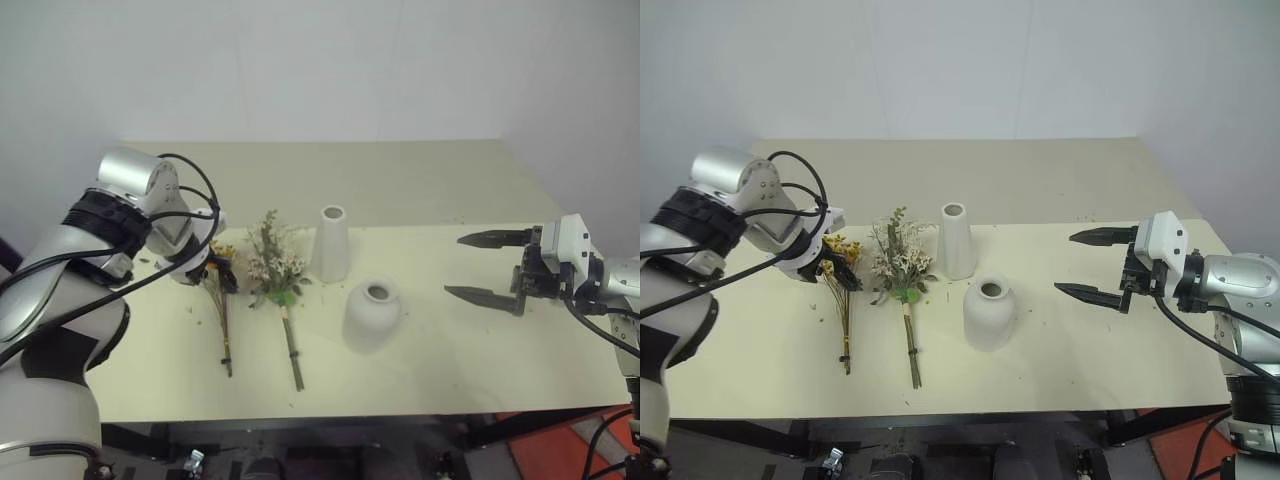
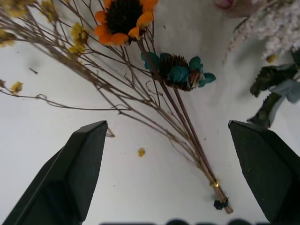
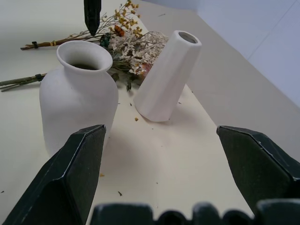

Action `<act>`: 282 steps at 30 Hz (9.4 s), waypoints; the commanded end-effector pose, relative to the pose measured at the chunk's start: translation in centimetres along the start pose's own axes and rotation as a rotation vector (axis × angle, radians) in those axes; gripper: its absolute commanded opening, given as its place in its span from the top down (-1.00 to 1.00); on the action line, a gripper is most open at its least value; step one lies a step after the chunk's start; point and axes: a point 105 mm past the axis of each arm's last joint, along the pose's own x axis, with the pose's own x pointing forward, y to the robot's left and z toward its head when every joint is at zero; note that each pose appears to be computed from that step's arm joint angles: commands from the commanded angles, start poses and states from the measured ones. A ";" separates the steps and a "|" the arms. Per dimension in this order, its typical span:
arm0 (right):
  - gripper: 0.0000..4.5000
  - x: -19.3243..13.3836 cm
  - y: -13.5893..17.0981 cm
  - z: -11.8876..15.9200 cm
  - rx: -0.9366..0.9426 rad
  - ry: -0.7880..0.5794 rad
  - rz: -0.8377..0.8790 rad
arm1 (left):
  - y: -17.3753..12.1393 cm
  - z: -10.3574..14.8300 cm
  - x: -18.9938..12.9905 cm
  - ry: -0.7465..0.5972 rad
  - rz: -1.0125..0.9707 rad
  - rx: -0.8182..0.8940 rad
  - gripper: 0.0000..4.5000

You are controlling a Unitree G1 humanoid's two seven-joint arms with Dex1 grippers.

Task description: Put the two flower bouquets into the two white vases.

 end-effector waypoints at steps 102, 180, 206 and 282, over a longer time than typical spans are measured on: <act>-1.00 0.8 -4.9 3.0 0.333 -0.108 -0.181 | -13.5 13.3 -16.2 -1.633 -0.755 0.498 0.99; -1.00 1.6 -3.6 2.3 0.337 -0.166 -0.202 | -13.5 10.6 -9.5 -1.224 -0.698 0.658 -0.04; -1.00 2.8 -3.0 2.7 0.311 -0.167 -0.094 | -6.3 1.4 -1.1 -0.478 -0.350 0.189 -0.99; -1.00 -1.9 0.8 3.0 0.141 -0.126 0.196 | -7.6 2.5 -18.1 -1.542 -0.716 0.533 0.94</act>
